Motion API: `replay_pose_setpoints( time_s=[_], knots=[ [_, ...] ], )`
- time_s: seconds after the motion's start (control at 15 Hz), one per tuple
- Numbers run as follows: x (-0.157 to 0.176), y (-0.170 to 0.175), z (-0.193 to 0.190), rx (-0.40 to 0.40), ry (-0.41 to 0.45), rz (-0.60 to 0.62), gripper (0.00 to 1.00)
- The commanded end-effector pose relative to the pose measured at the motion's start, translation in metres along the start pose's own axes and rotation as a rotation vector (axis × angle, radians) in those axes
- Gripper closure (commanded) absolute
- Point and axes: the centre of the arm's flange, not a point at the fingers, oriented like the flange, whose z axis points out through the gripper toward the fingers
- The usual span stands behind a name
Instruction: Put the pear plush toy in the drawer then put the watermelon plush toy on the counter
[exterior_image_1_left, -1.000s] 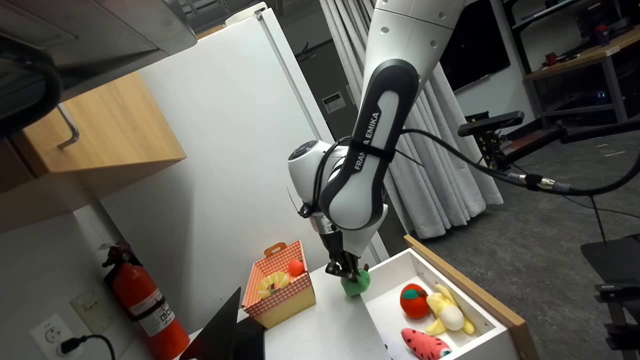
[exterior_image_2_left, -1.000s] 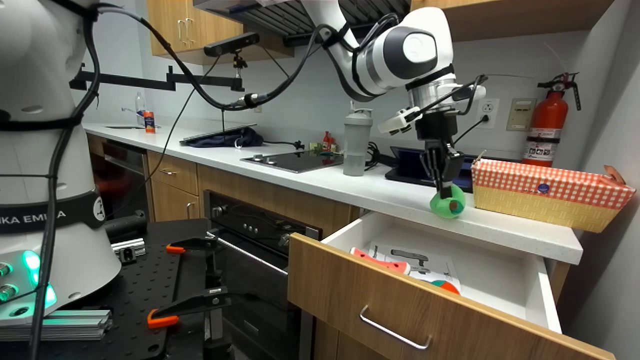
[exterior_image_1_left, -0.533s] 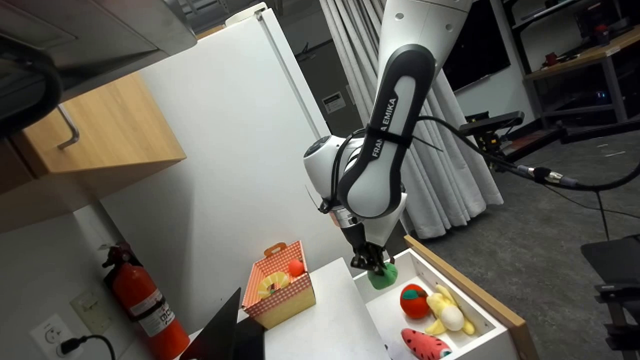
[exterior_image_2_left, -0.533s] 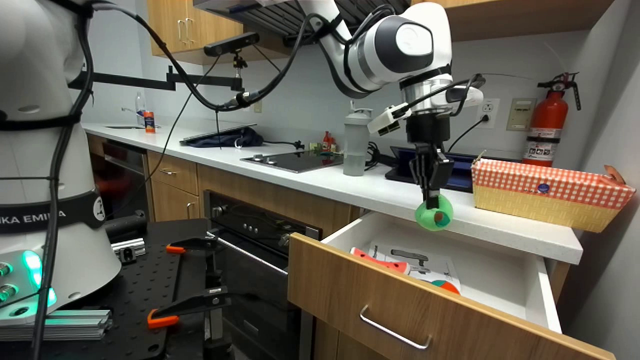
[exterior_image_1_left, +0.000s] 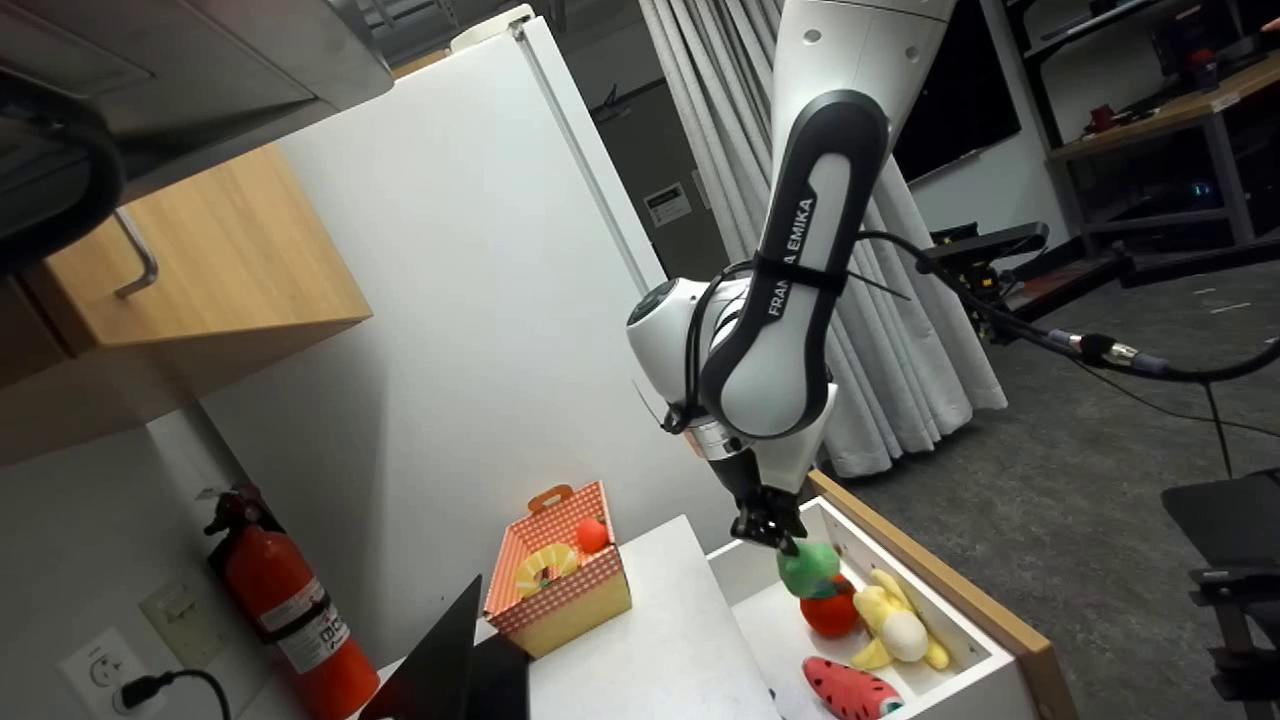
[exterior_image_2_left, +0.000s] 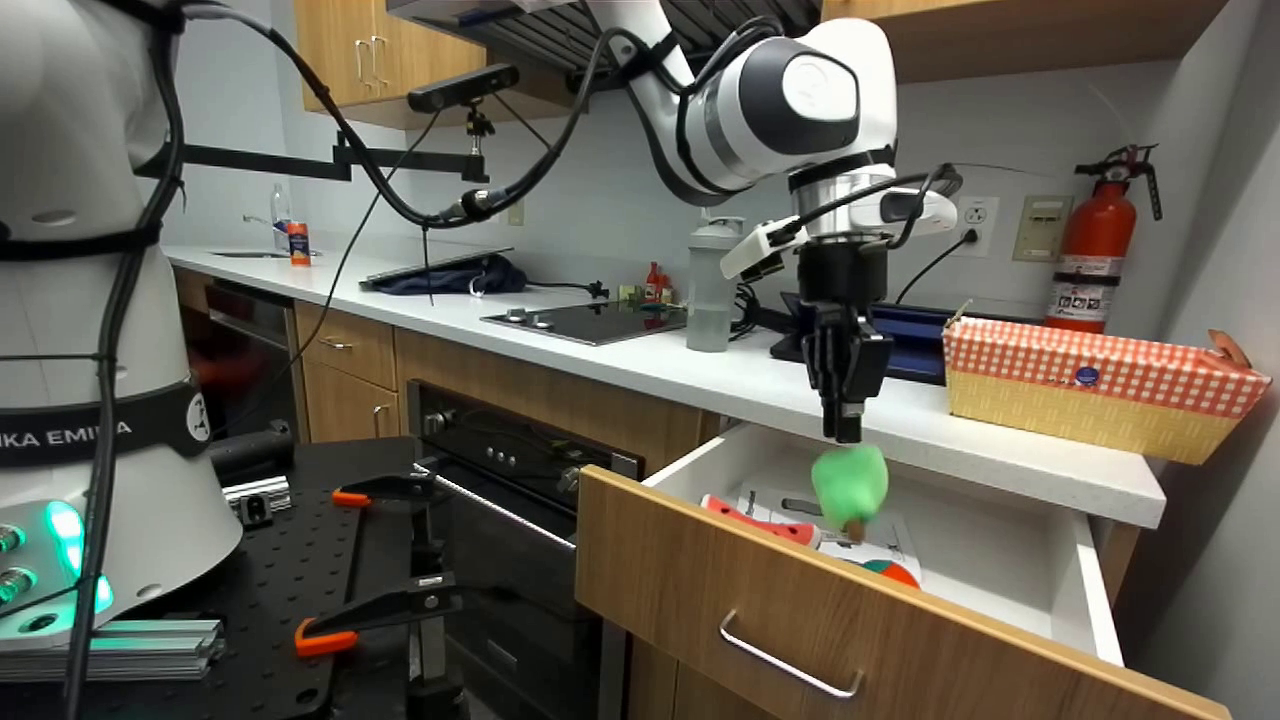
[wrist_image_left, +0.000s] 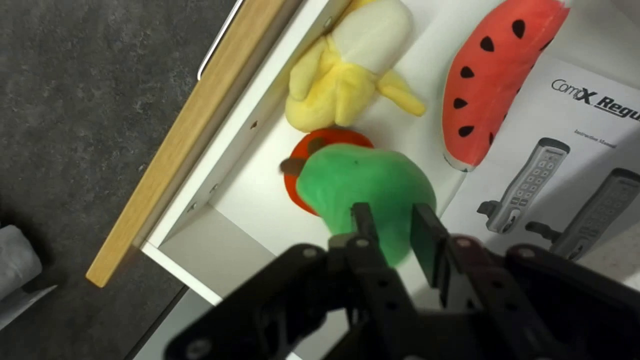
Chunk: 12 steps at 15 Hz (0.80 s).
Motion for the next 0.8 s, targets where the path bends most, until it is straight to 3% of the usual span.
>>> replay_pose_setpoints(
  time_s=[0.0,0.33,0.47,0.73],
  knots=[
    [-0.0076,-0.0038,-0.0059,-0.021,-0.005,-0.007,0.42],
    [-0.0078,-0.0124,-0.0077,-0.011,-0.003,-0.023,0.05],
    [-0.0079,-0.0137,-0.0075,-0.008,-0.005,-0.024,0.00],
    [-0.0125,-0.0102,-0.0010,-0.005,-0.029,-0.022,0.00]
  ],
)
